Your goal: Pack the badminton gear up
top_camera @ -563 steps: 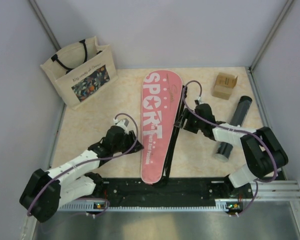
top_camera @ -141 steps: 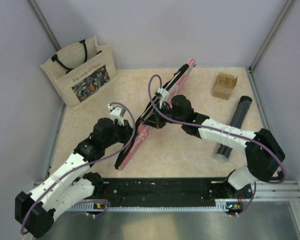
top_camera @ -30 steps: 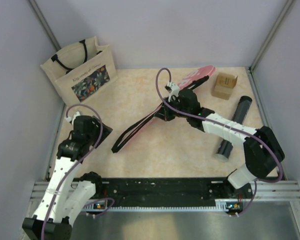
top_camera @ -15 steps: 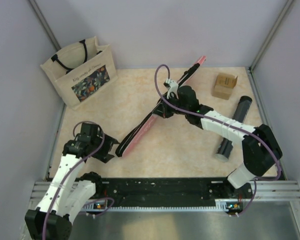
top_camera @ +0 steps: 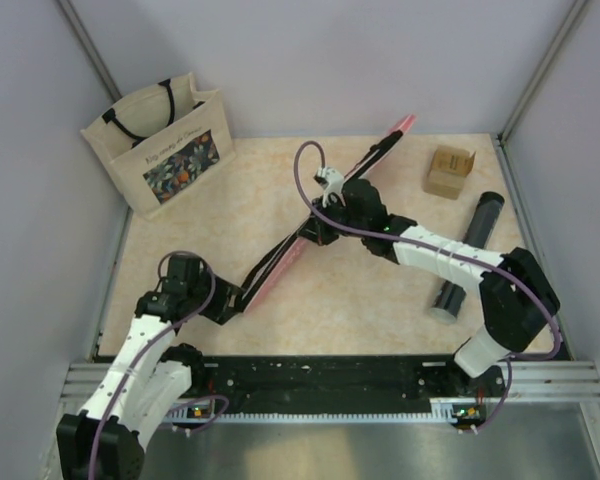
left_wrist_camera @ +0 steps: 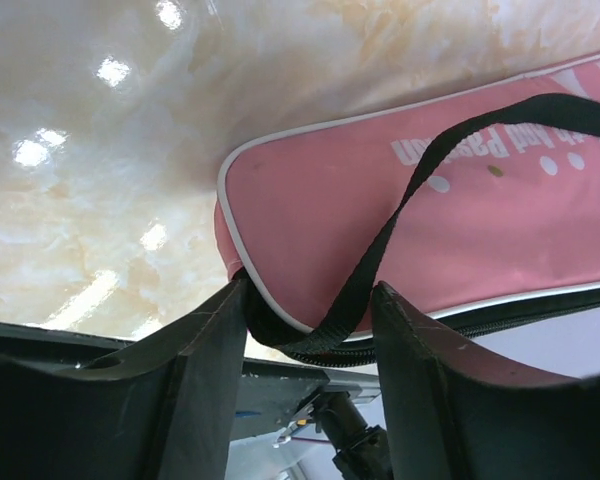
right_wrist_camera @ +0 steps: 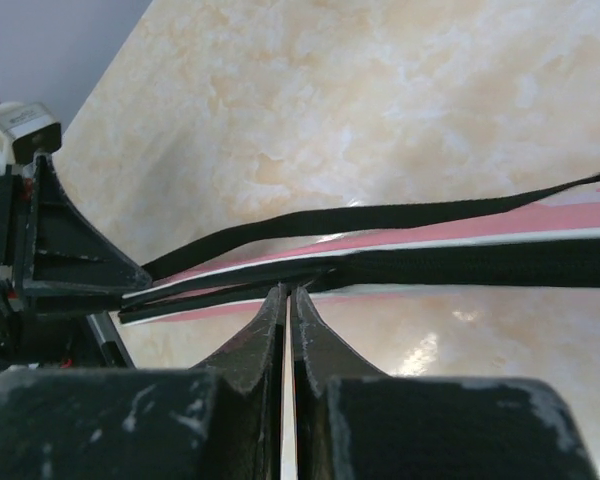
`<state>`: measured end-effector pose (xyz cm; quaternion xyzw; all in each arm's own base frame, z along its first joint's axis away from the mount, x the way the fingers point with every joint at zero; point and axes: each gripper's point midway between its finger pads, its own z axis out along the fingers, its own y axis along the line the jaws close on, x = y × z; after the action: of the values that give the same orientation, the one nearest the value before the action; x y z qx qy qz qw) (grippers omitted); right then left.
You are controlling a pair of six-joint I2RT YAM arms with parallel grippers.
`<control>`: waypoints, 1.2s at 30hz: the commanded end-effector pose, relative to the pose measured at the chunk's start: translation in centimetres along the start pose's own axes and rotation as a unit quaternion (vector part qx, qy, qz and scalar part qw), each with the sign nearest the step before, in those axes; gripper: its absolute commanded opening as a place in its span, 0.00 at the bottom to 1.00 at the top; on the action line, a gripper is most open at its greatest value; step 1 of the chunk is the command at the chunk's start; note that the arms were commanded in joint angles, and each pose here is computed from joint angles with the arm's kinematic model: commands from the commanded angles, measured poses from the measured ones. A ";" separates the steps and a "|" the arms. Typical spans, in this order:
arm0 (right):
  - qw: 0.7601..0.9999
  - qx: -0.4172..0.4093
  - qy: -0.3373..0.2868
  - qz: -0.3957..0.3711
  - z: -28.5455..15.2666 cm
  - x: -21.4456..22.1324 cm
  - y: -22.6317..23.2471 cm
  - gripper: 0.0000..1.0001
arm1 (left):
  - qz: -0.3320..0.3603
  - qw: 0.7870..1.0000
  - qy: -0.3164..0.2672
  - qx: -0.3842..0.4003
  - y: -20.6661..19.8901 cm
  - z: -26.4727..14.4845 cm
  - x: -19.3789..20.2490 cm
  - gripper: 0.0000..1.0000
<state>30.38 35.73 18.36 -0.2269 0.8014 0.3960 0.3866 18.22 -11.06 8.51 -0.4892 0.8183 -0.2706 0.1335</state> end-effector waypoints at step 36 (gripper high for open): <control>0.995 0.095 -0.027 -0.030 -4.2 8.5 -6.2 0.39 | 0.129 0.990 -0.035 0.052 -0.2 3.7 -1.7 0.66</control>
<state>26.58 25.87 7.89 -0.1712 0.8696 0.2505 0.3894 19.71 -10.21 4.67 -0.3953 0.8639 -0.2445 0.1939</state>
